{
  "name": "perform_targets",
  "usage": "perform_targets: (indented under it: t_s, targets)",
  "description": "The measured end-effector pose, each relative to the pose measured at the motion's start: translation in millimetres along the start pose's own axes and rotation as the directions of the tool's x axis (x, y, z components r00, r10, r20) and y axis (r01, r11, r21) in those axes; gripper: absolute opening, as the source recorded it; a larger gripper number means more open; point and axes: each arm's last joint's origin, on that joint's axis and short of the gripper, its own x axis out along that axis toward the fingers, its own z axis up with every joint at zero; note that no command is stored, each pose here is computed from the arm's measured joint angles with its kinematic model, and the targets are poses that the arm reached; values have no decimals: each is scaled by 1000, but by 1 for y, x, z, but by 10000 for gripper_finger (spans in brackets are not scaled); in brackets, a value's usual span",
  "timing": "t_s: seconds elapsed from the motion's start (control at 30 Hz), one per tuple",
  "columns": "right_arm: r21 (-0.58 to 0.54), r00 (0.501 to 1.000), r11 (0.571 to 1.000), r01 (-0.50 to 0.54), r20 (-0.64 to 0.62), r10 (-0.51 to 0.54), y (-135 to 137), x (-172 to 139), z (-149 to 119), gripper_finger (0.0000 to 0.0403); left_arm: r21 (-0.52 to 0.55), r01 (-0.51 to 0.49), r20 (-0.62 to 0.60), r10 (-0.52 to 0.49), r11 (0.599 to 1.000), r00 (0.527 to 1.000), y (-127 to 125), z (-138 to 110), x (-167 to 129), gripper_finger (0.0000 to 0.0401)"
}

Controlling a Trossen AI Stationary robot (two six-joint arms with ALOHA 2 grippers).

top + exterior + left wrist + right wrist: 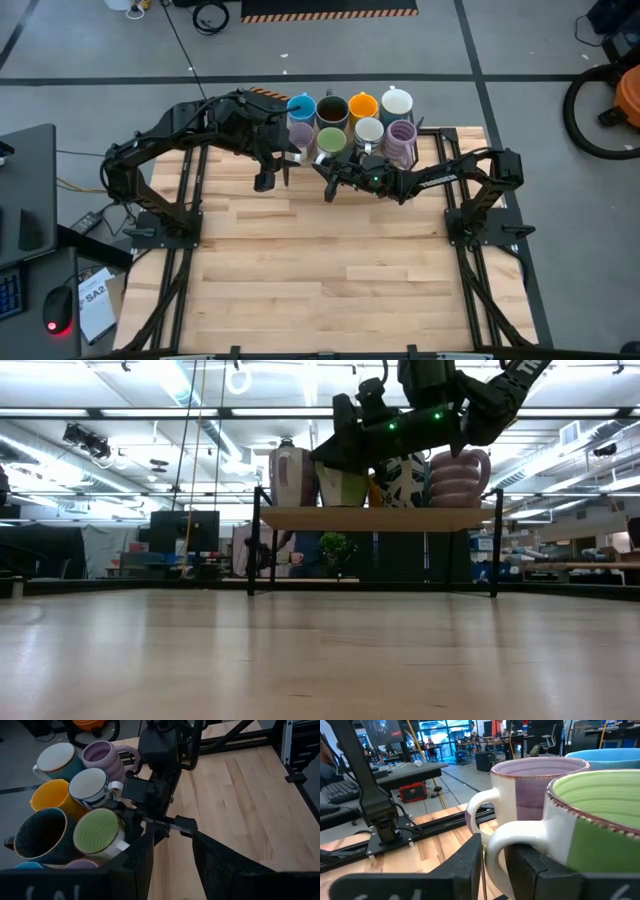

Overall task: Place coffee mugs
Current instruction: Put the green mug on the shelf

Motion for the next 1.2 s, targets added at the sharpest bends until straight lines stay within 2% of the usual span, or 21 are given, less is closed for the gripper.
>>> perform_targets:
  t_s: [0.17,0.53,0.9,1.2]
  targets:
    - [-34,1000,999,4,-1,-4,-1,0,0,98,-1,0,0,0,1000,1000,0,0,0,142]
    - [-27,1000,1000,-15,-12,15,-1,0,-1,104,-17,0,0,0,1000,1000,0,0,0,142]
    - [-31,999,999,-18,-28,17,0,0,-3,151,-21,1,0,-1,1000,1000,0,0,0,142]
    - [-53,999,998,41,-22,-43,5,-2,-3,152,-21,1,0,-1,1000,1000,0,0,0,142]
